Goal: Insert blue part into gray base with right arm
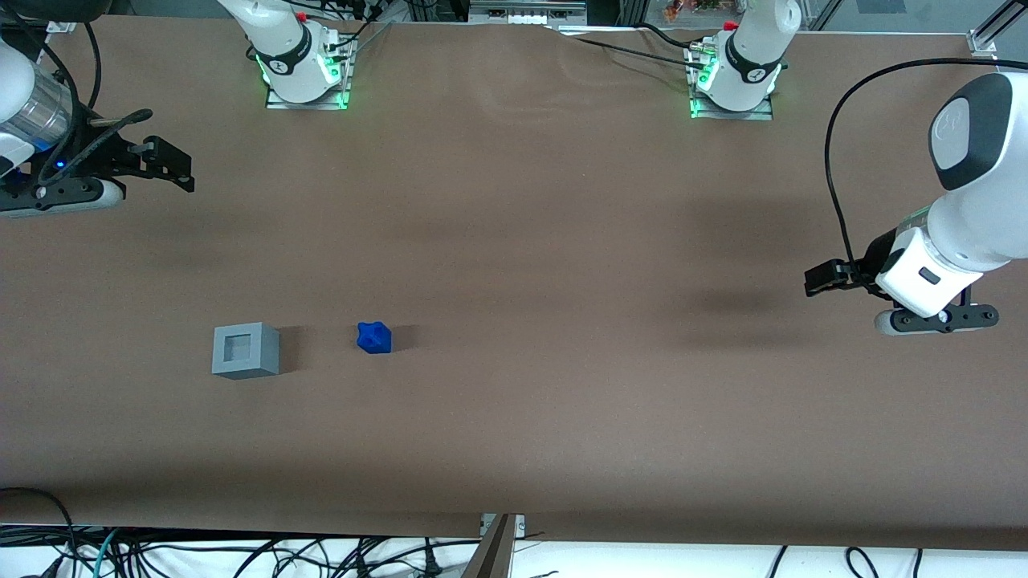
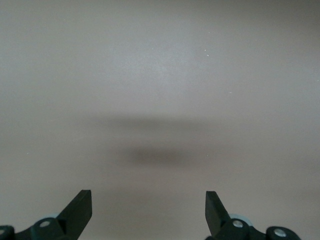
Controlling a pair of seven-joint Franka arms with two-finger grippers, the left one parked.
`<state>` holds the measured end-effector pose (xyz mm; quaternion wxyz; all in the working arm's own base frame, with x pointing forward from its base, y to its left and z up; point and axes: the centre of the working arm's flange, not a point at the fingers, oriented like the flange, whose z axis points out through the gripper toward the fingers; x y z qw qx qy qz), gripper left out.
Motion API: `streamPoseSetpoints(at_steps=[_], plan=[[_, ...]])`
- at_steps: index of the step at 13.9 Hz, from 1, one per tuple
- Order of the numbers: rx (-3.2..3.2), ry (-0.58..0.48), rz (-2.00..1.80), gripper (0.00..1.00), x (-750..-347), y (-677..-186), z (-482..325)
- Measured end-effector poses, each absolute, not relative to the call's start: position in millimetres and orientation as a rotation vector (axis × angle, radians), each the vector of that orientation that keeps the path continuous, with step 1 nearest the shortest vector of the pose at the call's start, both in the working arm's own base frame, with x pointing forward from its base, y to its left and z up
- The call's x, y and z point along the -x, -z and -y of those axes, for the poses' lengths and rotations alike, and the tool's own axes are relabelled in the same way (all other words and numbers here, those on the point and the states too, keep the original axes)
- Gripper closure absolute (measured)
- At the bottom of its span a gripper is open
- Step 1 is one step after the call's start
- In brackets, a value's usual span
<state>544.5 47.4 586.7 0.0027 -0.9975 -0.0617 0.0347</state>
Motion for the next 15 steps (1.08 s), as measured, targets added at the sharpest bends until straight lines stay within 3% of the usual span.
streamPoseSetpoints(at_steps=[15], plan=[[3.137, -0.122, 0.203, 0.00, -554, -573, -47]])
